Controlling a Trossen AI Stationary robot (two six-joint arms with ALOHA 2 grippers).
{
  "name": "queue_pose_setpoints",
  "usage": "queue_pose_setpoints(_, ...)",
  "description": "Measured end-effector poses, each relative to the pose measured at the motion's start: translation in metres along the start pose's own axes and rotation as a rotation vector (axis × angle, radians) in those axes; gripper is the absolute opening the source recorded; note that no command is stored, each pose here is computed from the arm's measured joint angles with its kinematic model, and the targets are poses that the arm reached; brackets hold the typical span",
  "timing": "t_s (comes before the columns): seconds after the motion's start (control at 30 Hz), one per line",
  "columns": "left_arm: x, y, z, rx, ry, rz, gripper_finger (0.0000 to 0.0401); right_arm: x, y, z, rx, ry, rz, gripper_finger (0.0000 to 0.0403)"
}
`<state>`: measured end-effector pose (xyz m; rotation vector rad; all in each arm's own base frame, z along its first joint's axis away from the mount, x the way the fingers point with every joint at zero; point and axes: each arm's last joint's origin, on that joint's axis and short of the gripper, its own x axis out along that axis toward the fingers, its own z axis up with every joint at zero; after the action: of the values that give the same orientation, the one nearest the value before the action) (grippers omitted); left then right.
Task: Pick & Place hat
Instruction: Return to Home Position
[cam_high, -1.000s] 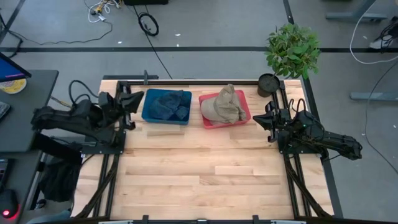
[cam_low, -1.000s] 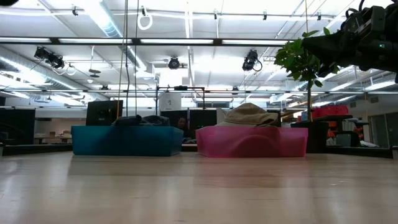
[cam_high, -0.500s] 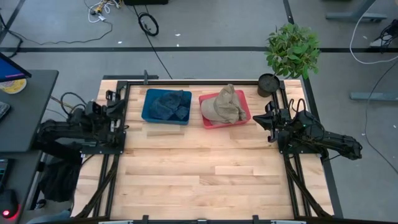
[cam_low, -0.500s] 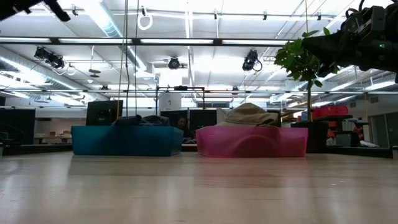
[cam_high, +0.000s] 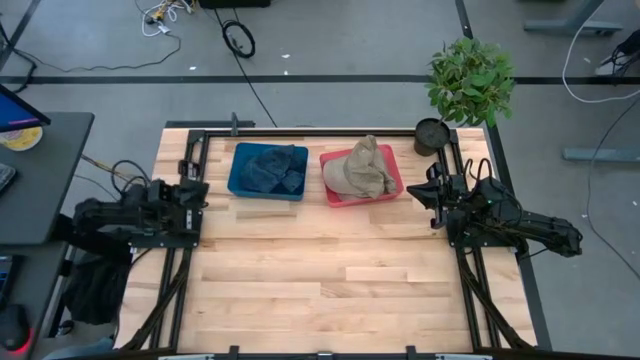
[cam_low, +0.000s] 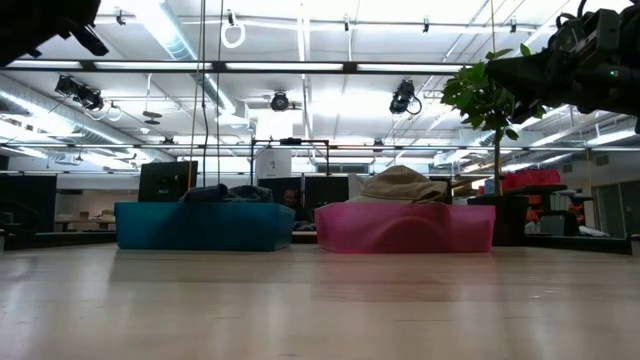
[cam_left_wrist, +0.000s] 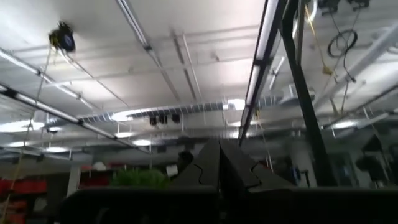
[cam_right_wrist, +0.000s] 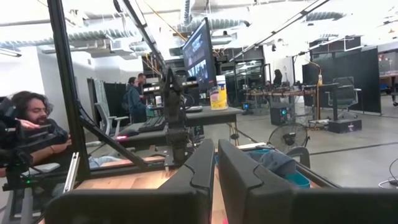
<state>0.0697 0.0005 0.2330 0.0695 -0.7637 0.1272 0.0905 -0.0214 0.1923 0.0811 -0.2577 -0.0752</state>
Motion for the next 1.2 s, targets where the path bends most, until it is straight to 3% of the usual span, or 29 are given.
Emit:
queue_pose_setpoints(0.3, -0.008, -0.006, -0.037, 0.042, 0.389, -0.065, 0.0003, 0.0, 0.0, 0.0, 0.0, 0.0, 0.0, 0.0027)
queue_pose_setpoints(0.67, -0.022, -0.007, -0.061, 0.053, 0.673, -0.097, 0.0003, 0.0, 0.0, 0.0, 0.0, 0.0, 0.0, 0.0027)
queue_pose_setpoints(1.2, -0.024, -0.007, -0.063, 0.058, 0.703, -0.102, 0.0003, 0.0, 0.0, 0.0, 0.0, 0.0, 0.001, 0.0027)
